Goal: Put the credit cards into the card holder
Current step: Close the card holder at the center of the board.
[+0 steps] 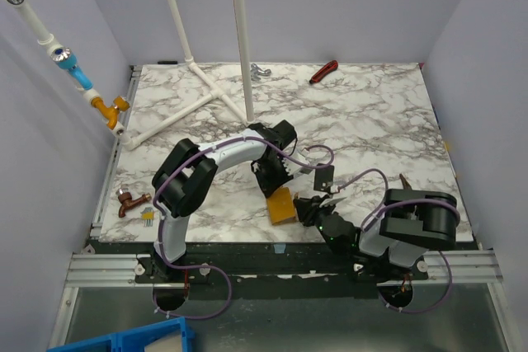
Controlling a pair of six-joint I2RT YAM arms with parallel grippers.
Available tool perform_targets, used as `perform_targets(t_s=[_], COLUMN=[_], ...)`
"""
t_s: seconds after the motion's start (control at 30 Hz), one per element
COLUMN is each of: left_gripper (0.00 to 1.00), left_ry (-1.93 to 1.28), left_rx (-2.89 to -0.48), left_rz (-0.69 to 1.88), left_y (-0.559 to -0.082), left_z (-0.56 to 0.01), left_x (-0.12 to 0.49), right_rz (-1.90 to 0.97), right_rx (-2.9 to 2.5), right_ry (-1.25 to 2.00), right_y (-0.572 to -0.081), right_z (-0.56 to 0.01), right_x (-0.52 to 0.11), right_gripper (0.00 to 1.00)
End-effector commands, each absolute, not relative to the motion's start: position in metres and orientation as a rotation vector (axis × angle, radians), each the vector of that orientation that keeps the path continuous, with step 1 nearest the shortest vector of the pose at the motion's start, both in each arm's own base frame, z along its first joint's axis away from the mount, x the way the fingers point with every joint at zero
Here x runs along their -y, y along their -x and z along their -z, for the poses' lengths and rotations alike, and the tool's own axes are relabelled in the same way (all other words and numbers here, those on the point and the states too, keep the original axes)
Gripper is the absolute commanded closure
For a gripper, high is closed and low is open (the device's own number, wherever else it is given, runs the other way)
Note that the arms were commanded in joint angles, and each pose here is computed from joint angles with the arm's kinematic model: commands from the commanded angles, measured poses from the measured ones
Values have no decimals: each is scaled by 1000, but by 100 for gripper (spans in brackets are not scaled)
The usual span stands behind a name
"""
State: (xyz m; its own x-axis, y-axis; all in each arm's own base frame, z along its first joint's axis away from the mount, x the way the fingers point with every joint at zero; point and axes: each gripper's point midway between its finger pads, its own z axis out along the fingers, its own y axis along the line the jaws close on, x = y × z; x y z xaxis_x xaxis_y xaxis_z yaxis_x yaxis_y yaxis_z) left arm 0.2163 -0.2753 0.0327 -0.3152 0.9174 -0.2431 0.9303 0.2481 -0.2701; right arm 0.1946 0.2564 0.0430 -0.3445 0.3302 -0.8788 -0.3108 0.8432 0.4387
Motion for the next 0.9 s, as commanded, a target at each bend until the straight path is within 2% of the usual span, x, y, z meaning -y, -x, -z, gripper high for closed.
perform_targets(t_s=[0.0,0.1,0.43,0.63,0.7,0.87], left_gripper=[85,85,84,82,78,75], left_ry=[-1765,-1752,-1731,-1704,-1692,-1638], left_rx=[-2459,-2455,-2422,-2388,-2375,-2240], left_rz=[518,507,523,548,575,653], left_y=[-228,-228,-224,-221,-218,-216], left_z=[-22,-19,-24,-39,-54,-101], left_x=[281,279,280,281,282,288], right_rz=[-696,-674,-699,-669,-647,-562], right_rx=[-1771,-1792,-1846,-1906,-1932,-2017], right_ry=[-149,-172,48,190,204,265], right_y=[-196,-196,-185,-179,-178,-175], right_z=[-56,-54,-66,-66,-64,-57], right_x=[-241,-234,-260,-276,-274,-274], right_gripper=[69,61,52,53,53,61])
